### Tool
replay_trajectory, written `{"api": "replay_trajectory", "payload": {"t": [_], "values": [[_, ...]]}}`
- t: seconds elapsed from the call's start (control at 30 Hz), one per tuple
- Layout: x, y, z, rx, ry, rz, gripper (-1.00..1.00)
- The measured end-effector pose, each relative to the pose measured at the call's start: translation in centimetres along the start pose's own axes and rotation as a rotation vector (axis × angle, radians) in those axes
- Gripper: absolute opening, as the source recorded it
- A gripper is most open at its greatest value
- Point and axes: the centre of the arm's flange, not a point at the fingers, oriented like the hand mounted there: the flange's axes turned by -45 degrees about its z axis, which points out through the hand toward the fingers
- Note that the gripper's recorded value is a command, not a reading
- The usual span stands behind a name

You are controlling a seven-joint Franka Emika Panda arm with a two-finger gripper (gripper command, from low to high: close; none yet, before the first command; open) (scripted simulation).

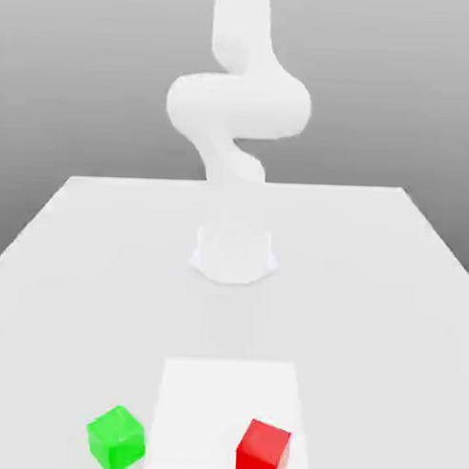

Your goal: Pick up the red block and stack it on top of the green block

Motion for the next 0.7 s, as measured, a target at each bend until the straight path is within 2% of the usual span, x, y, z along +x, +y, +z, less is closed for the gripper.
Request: {"api": "replay_trajectory", "payload": {"t": [0.33,0.7], "values": [[-3.9,-1.6,19.2,-0.096,-0.277,0.117,0.0],[-15.4,-2.8,36.1,-0.139,-0.572,0.258,0.0]]}}
